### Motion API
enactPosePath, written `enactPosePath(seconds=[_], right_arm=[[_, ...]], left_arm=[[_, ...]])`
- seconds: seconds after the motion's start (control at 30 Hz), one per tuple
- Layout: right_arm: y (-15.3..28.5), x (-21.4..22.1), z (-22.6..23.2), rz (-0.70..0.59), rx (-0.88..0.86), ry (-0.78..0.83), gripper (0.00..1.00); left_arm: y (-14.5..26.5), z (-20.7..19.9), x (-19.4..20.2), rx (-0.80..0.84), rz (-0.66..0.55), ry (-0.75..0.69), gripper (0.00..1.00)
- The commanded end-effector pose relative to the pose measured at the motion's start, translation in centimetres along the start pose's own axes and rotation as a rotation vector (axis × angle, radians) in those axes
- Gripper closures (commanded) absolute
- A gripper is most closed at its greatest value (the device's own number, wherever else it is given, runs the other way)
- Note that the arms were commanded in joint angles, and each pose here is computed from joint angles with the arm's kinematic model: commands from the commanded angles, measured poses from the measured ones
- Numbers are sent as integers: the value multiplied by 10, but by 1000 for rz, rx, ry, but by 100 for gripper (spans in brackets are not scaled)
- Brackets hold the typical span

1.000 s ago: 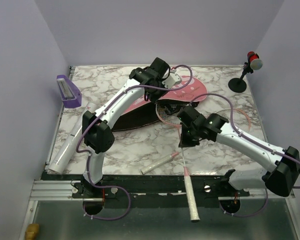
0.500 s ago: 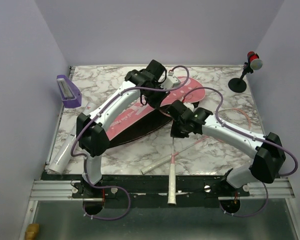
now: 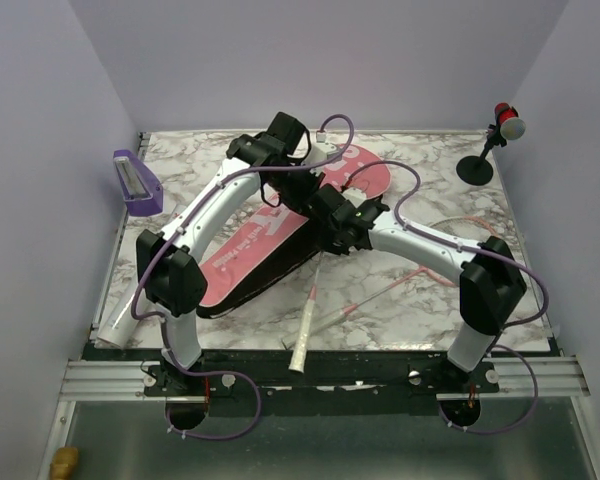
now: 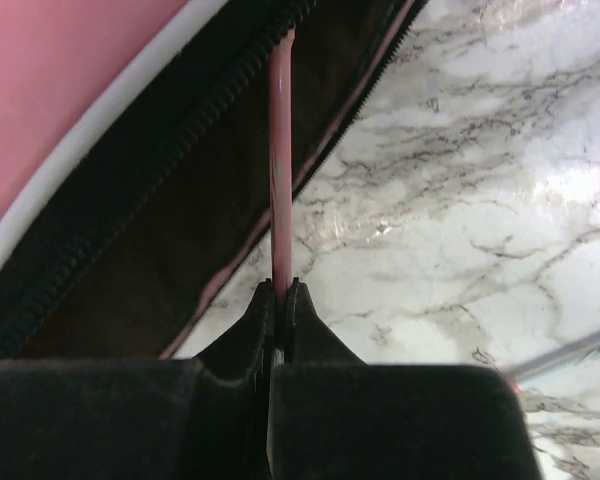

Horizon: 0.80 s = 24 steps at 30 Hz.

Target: Pack up the badminton gear

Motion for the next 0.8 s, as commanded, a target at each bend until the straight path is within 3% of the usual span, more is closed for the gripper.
enactPosePath(seconds=[0.0,0.27,0.43,0.77], right_arm=[[-8,-32,30,-105,-55,-105,100],[-2,-51,49,-162,-127,-142,100],[-6,-65,36,-241,-115,-230,99],[7,-86,12,-352,-275,-437,99]], left_arm=[[17,-25,-5,88,-63,-8,100],[5,-21,15,102,-32,21,100],[7,-26,16,129,-43,40,100],[17,-33,18,219,-85,127,100]])
Point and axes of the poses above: each gripper's point midway between its finger pads, its own y axis back along the fingers, its own z axis along the line the jaws close on, x = y × z, the point moved 3 cm from there along y, back along the fingers, and after that the axes turned 8 degrees about -y, right-handed, at the moved point
